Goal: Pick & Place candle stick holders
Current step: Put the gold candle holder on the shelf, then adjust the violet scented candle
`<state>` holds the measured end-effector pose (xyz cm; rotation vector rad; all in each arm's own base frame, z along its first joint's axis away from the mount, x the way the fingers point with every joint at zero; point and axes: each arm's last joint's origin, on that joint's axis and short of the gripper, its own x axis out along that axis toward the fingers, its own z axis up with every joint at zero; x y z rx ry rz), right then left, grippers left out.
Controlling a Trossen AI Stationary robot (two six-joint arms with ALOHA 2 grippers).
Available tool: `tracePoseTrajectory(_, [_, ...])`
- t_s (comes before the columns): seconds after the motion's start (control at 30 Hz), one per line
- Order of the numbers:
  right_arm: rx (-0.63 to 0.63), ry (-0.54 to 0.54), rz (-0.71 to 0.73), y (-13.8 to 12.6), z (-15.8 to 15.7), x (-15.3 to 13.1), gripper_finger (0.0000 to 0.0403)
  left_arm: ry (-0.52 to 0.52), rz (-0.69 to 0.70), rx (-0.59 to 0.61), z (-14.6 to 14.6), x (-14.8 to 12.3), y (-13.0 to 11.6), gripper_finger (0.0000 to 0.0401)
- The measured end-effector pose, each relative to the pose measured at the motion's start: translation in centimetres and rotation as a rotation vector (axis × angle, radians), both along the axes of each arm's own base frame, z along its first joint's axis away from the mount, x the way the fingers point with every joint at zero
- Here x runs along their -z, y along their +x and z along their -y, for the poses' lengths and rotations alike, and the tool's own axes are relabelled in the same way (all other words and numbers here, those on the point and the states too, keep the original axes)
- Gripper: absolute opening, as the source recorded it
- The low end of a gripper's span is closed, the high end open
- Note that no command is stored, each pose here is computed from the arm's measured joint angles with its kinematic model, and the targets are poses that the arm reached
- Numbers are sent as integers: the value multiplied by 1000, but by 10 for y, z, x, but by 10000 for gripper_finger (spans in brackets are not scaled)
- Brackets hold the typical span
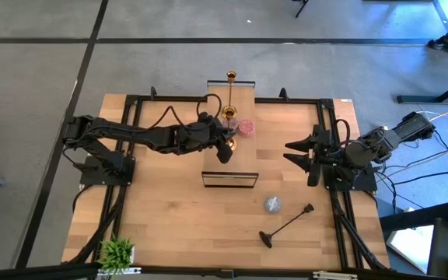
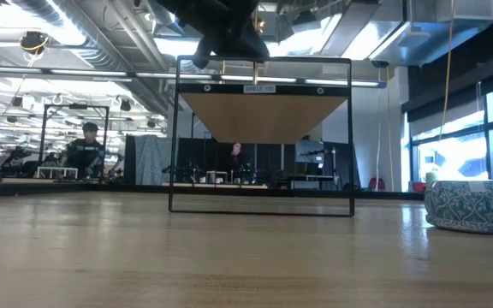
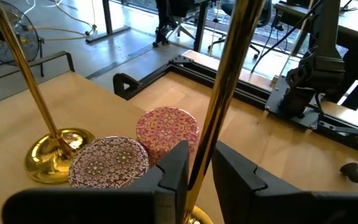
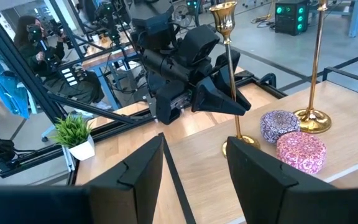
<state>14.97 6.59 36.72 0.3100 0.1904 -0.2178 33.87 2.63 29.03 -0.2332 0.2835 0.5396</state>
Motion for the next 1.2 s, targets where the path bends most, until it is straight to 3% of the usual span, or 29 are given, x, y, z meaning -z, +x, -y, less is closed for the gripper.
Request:
tracePoseTrajectory(0.6, [1,0,1,0,0,0,181,-19,21,-6,0,-1,0,80])
tracePoseTrajectory(1.2, [2,-15,-17,0,0,2,181,-113,8,59,4,-12,-15,168])
